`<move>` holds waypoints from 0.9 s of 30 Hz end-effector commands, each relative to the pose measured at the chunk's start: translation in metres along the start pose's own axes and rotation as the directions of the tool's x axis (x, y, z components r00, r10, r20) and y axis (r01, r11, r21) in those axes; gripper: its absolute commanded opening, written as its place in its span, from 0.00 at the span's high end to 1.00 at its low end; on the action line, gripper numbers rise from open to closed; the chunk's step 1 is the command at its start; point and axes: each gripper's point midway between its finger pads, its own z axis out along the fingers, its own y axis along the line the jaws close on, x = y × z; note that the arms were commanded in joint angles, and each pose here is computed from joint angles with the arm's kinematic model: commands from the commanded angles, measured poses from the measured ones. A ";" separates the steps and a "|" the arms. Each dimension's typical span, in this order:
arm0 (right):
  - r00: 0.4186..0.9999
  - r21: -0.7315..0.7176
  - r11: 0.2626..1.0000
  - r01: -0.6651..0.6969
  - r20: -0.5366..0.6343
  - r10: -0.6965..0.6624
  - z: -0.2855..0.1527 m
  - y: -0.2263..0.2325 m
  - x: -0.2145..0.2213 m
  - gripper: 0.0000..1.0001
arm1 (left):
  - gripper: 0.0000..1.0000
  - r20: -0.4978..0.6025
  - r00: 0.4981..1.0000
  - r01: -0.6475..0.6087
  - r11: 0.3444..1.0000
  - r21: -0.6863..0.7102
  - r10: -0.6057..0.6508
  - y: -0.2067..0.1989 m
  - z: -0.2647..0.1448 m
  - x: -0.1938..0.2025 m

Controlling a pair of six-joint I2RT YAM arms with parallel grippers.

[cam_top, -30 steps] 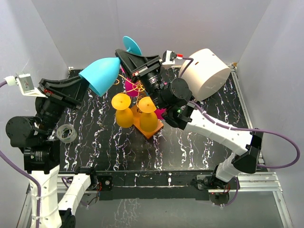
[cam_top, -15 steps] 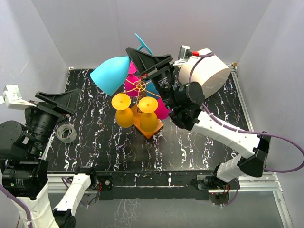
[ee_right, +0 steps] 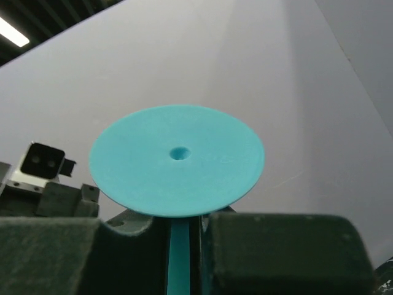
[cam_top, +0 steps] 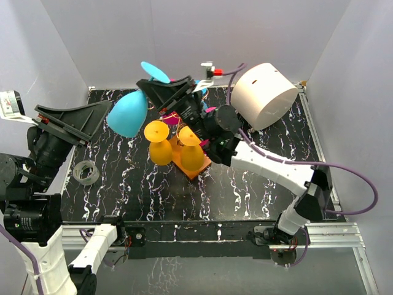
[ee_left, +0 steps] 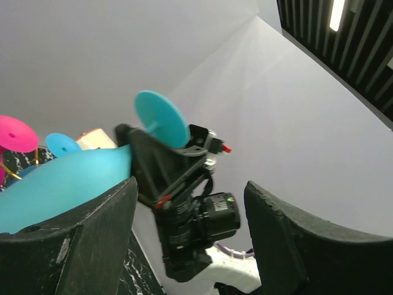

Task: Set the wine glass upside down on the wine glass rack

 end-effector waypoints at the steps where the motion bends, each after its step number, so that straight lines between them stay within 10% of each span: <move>1: 0.996 -0.100 0.993 0.065 -0.054 -0.071 0.008 0.013 0.020 1.00 | 0.32 -0.043 0.997 0.070 0.996 0.051 -0.067 -0.008 0.010 0.002; 13: 0.978 -0.159 0.974 0.161 -0.104 -0.179 0.003 0.019 0.058 1.00 | 0.33 -0.055 0.949 0.307 0.950 -0.061 -0.310 0.034 0.032 0.012; 27: 0.883 -0.270 0.874 0.405 -0.133 -0.450 -0.030 0.012 0.074 1.00 | 0.36 -0.007 0.968 0.244 0.943 -0.225 -0.252 0.066 0.024 0.014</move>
